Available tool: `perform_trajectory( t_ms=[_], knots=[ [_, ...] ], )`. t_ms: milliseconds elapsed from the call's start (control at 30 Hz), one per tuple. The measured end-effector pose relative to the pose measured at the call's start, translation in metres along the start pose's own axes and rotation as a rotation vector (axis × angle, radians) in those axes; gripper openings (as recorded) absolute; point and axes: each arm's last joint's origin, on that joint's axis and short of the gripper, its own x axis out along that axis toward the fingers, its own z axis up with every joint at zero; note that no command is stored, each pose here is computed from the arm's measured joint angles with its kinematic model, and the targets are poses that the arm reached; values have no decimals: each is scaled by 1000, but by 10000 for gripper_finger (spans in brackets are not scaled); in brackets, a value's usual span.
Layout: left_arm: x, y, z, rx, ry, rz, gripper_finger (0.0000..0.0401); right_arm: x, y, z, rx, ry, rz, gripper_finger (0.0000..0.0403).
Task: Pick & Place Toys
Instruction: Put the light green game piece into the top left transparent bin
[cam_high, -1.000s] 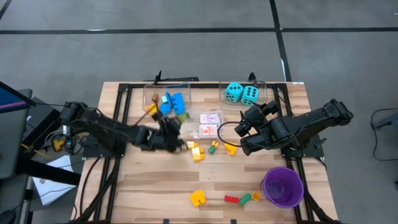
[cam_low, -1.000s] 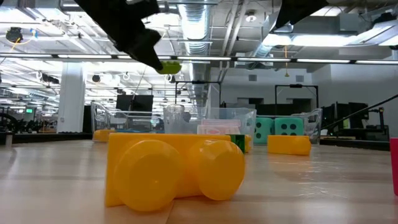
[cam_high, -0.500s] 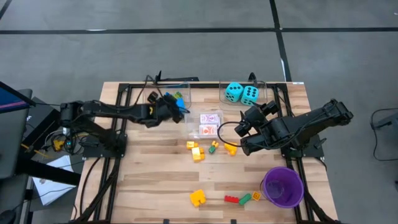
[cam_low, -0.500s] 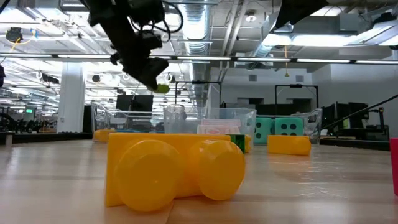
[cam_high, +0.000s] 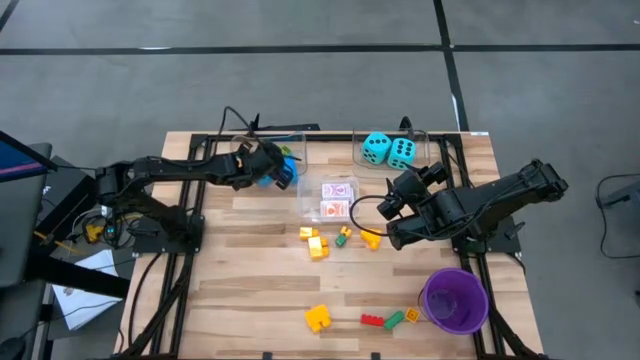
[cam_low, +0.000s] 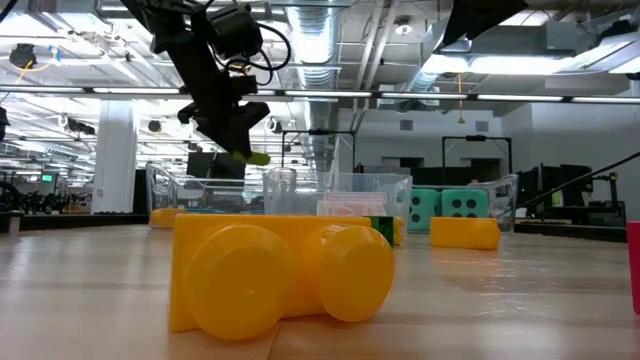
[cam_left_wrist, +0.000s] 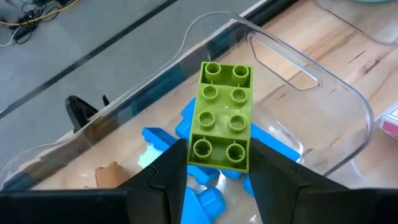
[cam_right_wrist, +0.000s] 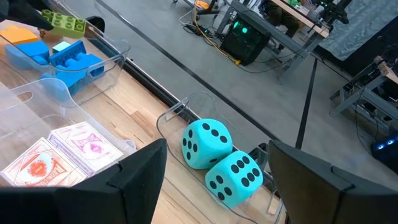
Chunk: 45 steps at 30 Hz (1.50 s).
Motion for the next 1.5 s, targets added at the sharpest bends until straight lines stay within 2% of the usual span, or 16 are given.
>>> perform_trajectory(
  t_ms=[567, 733, 867, 967, 1200, 1500],
  knots=[
    [3, 3, 1, -3, 13, -20, 138, 0, 0, 0, 2, -1, 1, 272],
    [7, 1, 3, -14, 34, -138, 138, 0, 0, 0, 3, -1, 1, 272],
    [15, 5, 3, -28, 49, -138, 138, 0, 0, 0, 6, -1, 2, 272],
    [25, 5, 4, -32, 71, -195, 138, 0, 0, 0, 5, -1, 2, 272],
    [45, 2, -2, -20, 105, -177, 138, 0, 0, 0, 3, -1, 1, 272],
    [48, -1, -2, -3, 98, -182, 149, 0, 0, 0, 2, -4, -2, 272]
  ],
)
